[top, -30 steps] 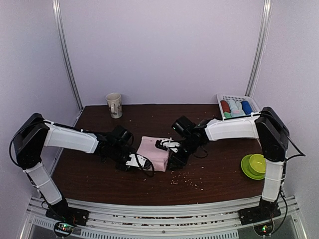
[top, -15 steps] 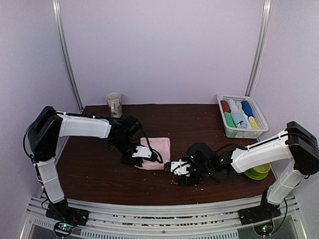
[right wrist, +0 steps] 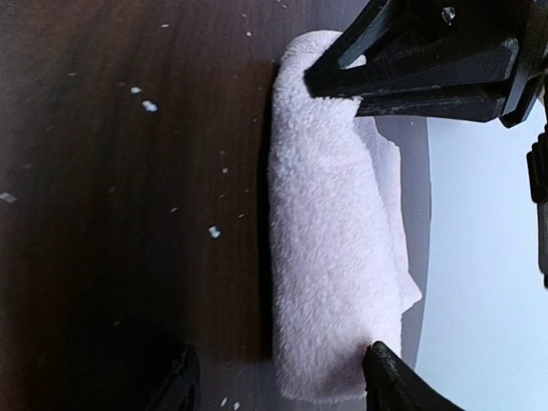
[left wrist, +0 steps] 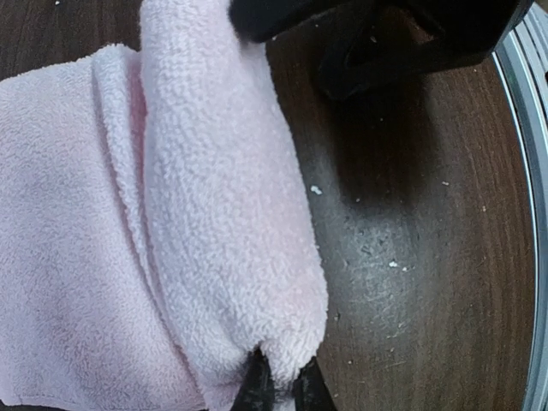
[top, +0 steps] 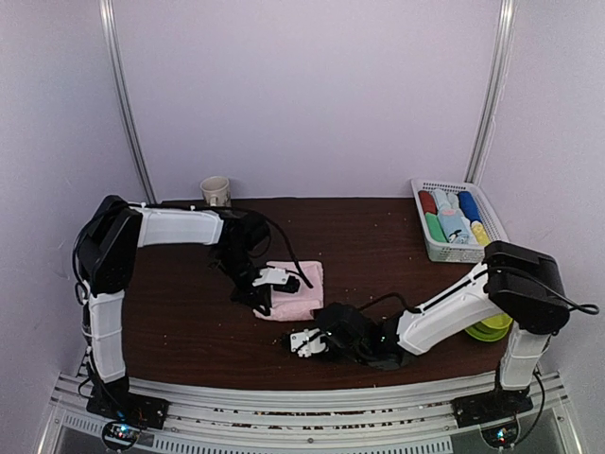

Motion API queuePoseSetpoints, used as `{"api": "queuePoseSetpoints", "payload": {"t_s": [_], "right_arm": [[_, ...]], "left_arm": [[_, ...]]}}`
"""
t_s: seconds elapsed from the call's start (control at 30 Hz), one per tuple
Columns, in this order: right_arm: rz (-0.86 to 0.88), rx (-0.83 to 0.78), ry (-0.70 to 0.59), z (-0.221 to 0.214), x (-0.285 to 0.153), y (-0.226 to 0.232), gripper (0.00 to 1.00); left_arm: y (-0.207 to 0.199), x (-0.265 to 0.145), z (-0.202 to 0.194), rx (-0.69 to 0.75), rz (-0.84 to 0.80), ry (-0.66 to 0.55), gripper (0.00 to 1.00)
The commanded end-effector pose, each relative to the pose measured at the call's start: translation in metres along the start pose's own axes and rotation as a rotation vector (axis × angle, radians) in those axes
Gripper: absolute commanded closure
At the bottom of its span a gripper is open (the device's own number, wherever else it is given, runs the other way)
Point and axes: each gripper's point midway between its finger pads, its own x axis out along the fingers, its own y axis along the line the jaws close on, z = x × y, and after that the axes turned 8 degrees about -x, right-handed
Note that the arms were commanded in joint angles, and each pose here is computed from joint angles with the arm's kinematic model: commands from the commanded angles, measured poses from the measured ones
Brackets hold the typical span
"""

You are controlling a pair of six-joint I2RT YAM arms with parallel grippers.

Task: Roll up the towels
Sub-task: Roll the towel at the center of the board.

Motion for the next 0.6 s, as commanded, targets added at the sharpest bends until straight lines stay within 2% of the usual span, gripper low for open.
{"api": "queuePoseSetpoints", "payload": {"t_s": [0.0,0.57], "right_arm": [[-0.116,-0.07,0.108,-0.004,0.016,-0.017,0.34],[-0.085,-0.202,0.209,-0.01,0.045,0.0,0.4]], "left_arm": [[-0.011,0.008,-0.014,-0.054,-0.089,0.04,1.0],[-0.013,0.012,-0.022,-0.066,-0.14,0.068,1.0]]}}
